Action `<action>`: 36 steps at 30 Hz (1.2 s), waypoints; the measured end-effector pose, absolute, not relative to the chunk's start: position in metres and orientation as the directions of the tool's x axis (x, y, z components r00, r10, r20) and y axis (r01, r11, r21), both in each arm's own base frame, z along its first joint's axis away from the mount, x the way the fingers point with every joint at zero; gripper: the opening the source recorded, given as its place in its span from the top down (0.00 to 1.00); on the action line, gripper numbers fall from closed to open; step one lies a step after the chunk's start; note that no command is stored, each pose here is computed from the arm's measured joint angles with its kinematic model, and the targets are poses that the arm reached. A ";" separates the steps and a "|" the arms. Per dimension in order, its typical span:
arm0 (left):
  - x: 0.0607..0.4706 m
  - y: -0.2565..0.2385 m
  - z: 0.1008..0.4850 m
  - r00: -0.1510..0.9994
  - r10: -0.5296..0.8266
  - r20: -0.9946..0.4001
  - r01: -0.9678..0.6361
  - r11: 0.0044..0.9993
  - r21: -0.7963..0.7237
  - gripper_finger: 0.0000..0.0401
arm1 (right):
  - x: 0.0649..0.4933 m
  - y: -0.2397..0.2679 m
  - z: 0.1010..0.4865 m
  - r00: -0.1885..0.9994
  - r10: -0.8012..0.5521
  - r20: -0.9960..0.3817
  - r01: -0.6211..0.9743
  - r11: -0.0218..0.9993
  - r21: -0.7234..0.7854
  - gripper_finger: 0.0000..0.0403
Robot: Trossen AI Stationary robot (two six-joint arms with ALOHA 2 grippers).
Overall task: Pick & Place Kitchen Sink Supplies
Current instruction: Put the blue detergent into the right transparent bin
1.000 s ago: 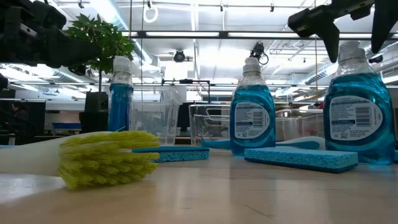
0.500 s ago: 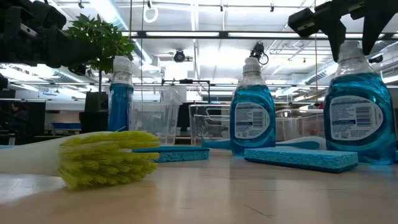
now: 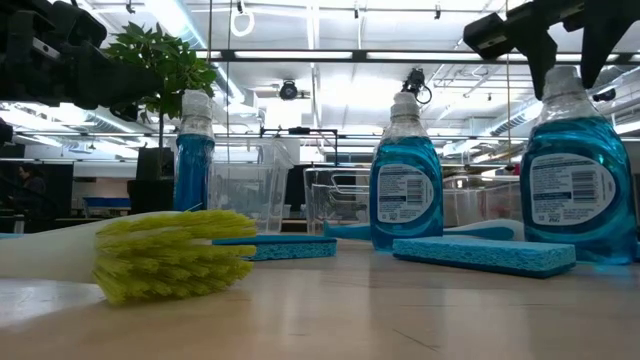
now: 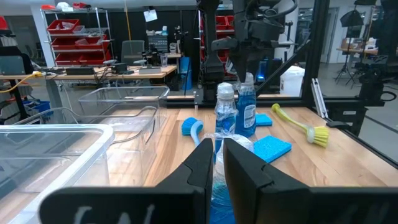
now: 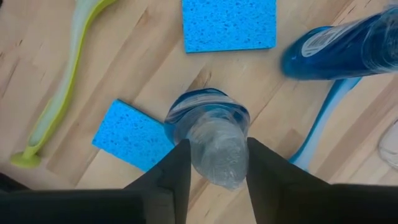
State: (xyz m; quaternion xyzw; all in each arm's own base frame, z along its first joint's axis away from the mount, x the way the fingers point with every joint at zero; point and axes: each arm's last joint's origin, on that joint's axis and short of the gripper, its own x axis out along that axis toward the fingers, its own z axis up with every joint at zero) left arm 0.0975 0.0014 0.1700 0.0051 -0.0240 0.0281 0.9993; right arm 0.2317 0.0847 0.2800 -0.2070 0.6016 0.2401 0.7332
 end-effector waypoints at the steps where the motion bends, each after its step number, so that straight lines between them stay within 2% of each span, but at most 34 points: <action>1: 0.097 0.001 0.170 0.997 0.056 0.049 -0.056 0.998 0.009 0.89 | 0.231 0.085 0.281 0.161 0.104 -0.982 -0.601 0.799 -0.014 0.71; 21: 0.097 0.001 0.170 0.997 0.056 0.049 -0.056 0.998 0.008 0.89 | 0.225 0.075 0.339 0.237 0.152 -0.960 -0.561 0.828 -0.007 0.71; 36: 0.098 0.001 0.170 0.997 0.056 0.048 -0.056 0.998 0.008 0.89 | 0.218 0.036 0.393 0.320 0.089 -0.943 -0.412 0.910 -0.054 0.71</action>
